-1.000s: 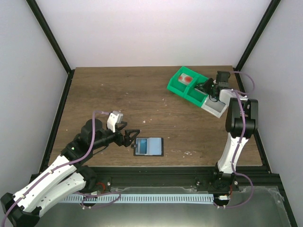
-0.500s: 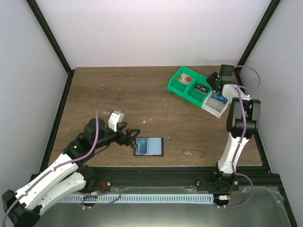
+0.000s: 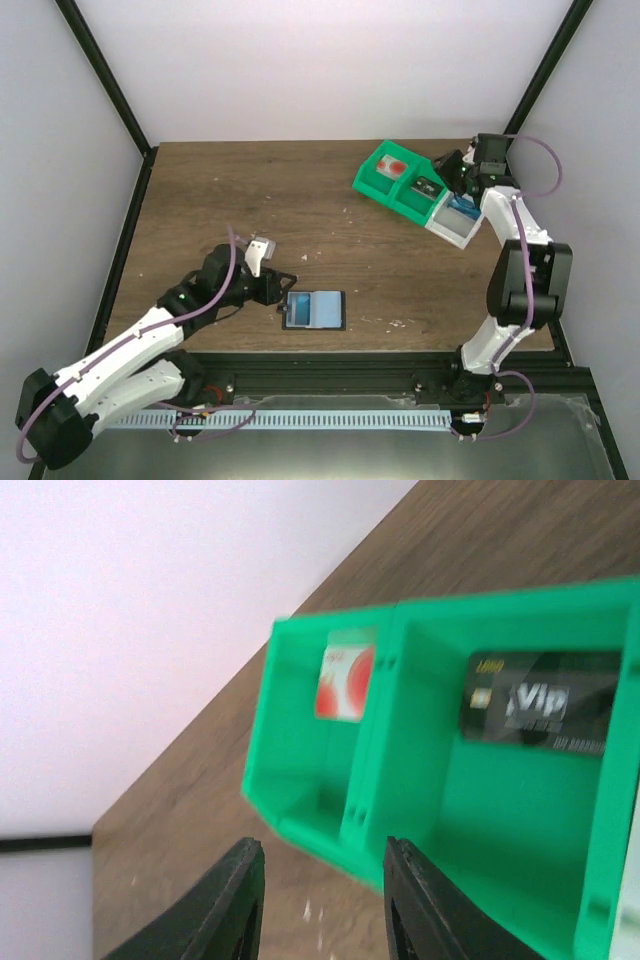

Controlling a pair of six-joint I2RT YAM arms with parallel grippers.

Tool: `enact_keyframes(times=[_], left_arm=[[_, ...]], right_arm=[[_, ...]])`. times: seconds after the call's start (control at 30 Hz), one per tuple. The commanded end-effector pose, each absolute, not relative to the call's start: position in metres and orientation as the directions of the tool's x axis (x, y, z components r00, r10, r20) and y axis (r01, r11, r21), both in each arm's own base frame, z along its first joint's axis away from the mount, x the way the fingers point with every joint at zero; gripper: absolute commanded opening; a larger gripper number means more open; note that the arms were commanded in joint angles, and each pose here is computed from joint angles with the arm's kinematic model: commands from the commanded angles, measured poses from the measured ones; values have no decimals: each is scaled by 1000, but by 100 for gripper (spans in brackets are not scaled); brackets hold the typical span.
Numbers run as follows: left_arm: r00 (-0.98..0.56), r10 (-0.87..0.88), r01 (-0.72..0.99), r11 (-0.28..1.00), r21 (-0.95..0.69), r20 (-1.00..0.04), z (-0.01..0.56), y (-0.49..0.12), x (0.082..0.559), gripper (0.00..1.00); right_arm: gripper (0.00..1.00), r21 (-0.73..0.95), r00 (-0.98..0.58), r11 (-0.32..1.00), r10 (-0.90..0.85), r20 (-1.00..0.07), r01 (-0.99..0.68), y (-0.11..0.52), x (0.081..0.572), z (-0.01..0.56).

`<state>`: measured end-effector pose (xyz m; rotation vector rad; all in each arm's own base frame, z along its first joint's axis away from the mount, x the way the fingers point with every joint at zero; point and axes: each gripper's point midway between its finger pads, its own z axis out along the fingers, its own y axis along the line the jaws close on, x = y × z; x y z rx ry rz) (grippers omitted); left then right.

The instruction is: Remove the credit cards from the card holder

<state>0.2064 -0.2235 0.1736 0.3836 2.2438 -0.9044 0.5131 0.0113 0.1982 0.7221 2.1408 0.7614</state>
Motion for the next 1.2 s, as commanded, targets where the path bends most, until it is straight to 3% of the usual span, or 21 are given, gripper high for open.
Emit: enact_keyframes(times=[0.0, 0.23, 0.5, 0.87, 1.17], left_arm=[[-798, -15, 425, 695, -580, -602, 155, -232, 204, 46], [-859, -46, 332, 709, -622, -510, 108, -231, 200, 31], [-879, -87, 277, 707, -650, -469, 78, -227, 195, 23], [-890, -103, 213, 767, -605, -444, 50, -216, 199, 40], [-934, -30, 232, 707, -668, -356, 33, -233, 182, 41]], right_arm=[[35, 721, -685, 677, 595, -420, 146, 62, 462, 200], [35, 735, -797, 679, 441, -411, -3, 134, 371, 178], [33, 779, -870, 616, 315, -379, -116, 186, 290, 159], [33, 776, -932, 604, 146, -333, -182, 247, 230, 131], [33, 763, -953, 604, 18, -302, -231, 294, 201, 116]])
